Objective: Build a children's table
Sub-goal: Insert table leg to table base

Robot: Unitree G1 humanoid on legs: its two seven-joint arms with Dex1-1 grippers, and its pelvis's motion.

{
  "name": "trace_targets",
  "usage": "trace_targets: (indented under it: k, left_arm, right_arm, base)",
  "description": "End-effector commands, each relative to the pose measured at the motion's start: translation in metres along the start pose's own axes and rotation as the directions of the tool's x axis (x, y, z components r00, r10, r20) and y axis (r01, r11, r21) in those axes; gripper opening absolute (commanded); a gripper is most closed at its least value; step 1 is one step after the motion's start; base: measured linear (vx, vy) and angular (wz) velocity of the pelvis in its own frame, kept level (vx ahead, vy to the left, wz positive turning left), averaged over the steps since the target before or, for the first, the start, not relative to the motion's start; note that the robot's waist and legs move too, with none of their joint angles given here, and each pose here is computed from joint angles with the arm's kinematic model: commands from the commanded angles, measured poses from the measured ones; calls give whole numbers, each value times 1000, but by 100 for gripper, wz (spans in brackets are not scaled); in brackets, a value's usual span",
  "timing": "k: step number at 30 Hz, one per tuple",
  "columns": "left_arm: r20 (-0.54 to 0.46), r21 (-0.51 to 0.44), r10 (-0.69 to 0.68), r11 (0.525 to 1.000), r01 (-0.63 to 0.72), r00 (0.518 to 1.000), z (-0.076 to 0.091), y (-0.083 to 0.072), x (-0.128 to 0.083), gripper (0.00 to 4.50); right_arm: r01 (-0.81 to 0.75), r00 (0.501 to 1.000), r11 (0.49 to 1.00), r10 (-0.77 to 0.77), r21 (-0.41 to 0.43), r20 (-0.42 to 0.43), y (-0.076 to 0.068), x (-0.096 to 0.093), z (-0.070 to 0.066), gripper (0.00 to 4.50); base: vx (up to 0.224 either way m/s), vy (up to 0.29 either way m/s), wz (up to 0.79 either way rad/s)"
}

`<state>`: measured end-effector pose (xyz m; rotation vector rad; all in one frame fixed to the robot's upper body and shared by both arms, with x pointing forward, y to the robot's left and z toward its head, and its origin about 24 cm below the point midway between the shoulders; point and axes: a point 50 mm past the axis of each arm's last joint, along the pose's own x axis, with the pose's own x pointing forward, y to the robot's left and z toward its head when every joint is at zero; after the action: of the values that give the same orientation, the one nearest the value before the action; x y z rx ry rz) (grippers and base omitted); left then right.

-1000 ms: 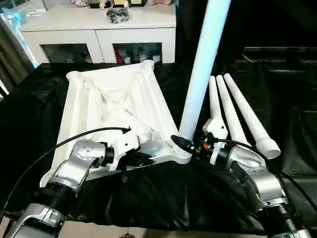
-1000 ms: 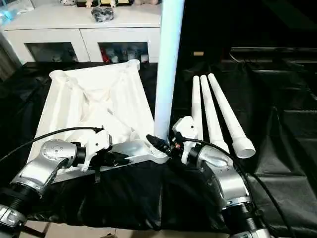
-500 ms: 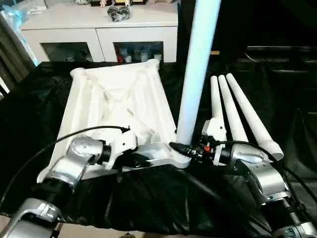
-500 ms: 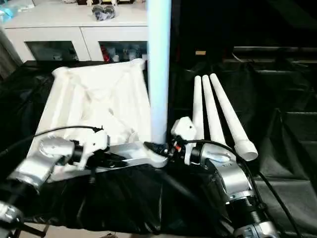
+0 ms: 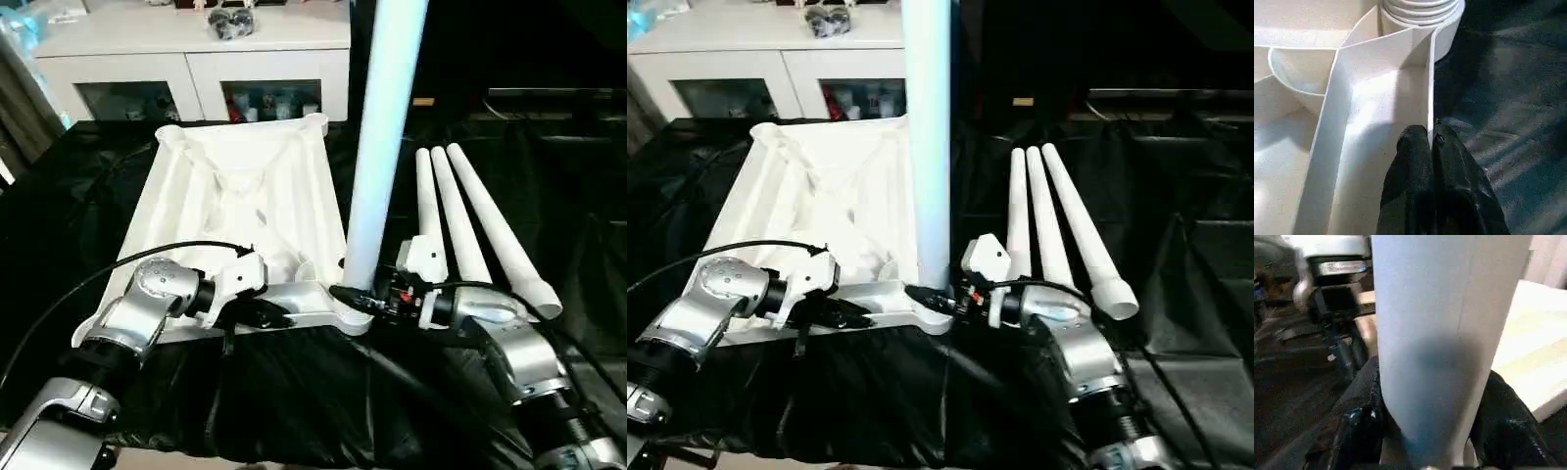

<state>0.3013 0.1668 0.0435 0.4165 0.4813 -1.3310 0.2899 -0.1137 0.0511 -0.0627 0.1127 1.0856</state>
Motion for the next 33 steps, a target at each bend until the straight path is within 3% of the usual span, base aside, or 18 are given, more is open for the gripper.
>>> trace_targets:
  k: [1,7,15,24,30,31,33]
  left_arm:
    - [90,42,77,996,-81,993,22,6,-4,0]
    - [144,-48,309,951,-305,940,39,-3,15,0]
    - [121,-86,453,891,-445,883,54,-25,48,0]
    - [83,-77,472,881,-466,878,55,-29,51,0]
    - [88,-65,443,896,-439,892,54,-32,51,0]
    - [89,-63,438,899,-434,894,54,-33,51,0]
    - [89,-60,434,901,-430,896,54,-33,51,0]
  right_arm:
    - [82,988,992,-68,95,-138,2,-1,-33,187]
    - [326,941,939,-312,107,-134,-15,22,-29,187]
    - [379,918,921,-363,88,-162,-15,39,-30,187]
    - [423,902,901,-409,95,-139,-16,41,-29,187]
    - [428,904,887,-418,173,-92,-19,42,-24,187]
    - [421,907,888,-412,183,-85,-19,42,-23,222]
    - [408,913,894,-401,186,-73,-19,43,-21,222]
  base:
    - [0,0,0]
    - [0,0,0]
    - [0,0,0]
    - [0,0,0]
    - [0,0,0]
    - [0,0,0]
    - [0,0,0]
